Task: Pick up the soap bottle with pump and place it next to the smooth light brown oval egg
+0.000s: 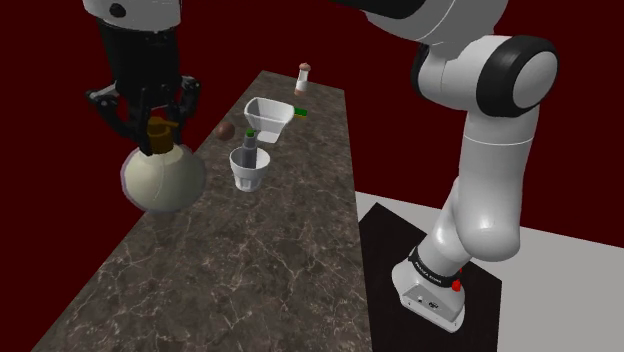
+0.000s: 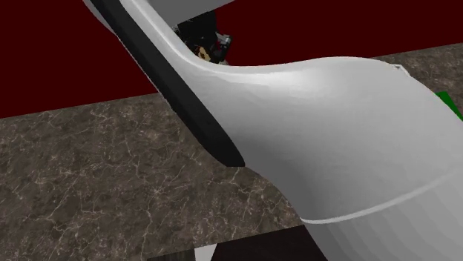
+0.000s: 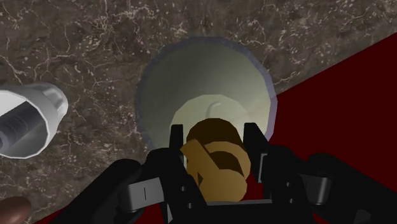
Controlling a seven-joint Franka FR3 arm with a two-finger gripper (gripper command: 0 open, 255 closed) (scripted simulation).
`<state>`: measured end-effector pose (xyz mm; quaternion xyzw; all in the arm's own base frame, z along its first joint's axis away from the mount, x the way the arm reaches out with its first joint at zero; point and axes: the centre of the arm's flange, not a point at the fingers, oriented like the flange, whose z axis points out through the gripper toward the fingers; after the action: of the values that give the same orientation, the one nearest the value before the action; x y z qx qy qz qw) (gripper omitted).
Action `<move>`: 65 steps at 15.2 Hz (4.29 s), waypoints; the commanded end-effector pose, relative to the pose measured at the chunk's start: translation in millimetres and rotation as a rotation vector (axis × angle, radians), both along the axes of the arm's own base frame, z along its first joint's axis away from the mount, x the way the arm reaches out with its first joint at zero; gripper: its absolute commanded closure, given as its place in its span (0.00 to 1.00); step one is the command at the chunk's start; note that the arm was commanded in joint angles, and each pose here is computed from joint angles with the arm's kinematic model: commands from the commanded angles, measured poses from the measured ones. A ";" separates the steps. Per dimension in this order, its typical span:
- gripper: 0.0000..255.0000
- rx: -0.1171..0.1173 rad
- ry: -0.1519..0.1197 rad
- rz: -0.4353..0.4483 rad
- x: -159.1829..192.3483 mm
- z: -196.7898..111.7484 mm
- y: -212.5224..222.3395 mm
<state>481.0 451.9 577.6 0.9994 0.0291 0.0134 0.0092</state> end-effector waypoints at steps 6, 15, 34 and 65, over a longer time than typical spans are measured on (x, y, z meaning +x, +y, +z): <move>1.00 0.000 0.000 0.000 -0.9 36.7 -0.4; 1.00 0.000 0.000 0.000 61.2 16.0 -63.0; 1.00 0.000 0.000 0.000 224.9 -62.3 -227.9; 1.00 0.000 0.000 0.000 224.9 -183.6 -227.9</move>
<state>705.9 223.9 393.5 0.9994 0.0291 0.0130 0.0093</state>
